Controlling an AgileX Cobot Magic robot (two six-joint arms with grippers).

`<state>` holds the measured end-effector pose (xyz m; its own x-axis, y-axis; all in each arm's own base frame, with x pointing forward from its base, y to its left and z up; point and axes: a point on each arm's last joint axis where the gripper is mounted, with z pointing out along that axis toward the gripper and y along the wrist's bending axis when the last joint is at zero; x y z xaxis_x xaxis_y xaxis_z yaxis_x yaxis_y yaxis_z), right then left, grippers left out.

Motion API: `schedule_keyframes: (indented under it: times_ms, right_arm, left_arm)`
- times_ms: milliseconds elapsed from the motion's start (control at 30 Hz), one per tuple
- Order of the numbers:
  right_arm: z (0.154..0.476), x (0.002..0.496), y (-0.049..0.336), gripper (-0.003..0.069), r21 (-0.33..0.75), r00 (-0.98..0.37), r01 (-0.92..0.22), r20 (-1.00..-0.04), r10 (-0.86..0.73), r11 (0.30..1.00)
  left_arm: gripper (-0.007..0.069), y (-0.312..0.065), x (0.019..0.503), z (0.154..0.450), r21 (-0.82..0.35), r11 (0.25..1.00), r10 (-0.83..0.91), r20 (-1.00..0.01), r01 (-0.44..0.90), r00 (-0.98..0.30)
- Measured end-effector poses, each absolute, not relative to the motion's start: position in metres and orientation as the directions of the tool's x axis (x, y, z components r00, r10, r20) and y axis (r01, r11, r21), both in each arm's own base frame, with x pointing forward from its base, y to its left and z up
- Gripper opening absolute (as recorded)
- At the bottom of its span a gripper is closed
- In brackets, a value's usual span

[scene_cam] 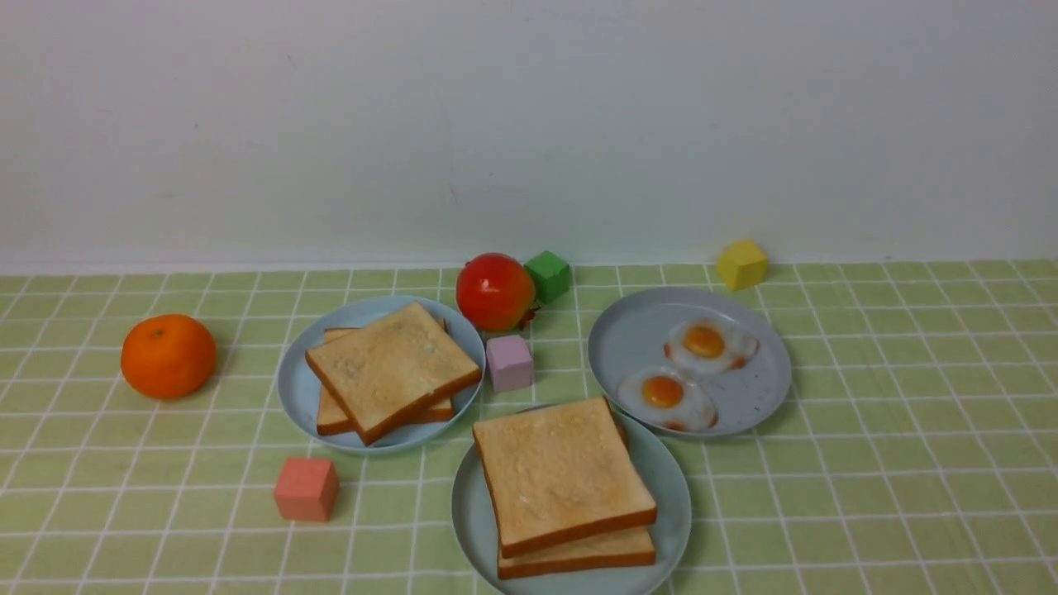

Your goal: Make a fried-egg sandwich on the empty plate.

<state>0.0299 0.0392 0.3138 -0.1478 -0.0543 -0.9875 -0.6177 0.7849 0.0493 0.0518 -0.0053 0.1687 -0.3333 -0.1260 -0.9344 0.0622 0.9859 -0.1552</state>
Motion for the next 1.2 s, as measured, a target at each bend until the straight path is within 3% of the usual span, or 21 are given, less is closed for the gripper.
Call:
schedule_keyframes:
  times_ms: [667,967,1067,1200]
  right_arm:
    - [0.313,0.031,0.038,0.0123,0.032,-0.148,-0.600,-0.986,-0.072,0.799]
    - [0.298,0.036,0.021,0.0133,-0.075,-0.133,-0.300,-0.984,-0.120,0.951]
    - [0.278,0.037,0.017,0.0134,-0.079,-0.133,-0.195,-0.985,-0.106,0.978]
    - [0.224,0.045,0.009,0.0139,-0.076,-0.184,-0.072,-0.979,-0.089,0.994]
  left_arm:
    - [-0.0013,-0.005,0.052,0.169,-0.155,0.986,-0.126,-0.934,0.062,-0.333]
    - [-0.0011,-0.005,0.052,0.169,-0.155,0.986,-0.126,-0.934,0.062,-0.333]
    - [-0.0010,-0.005,0.052,0.169,-0.155,0.986,-0.126,-0.934,0.062,-0.333]
    - [-0.0005,-0.005,0.052,0.169,-0.155,0.986,-0.126,-0.934,0.062,-0.333]
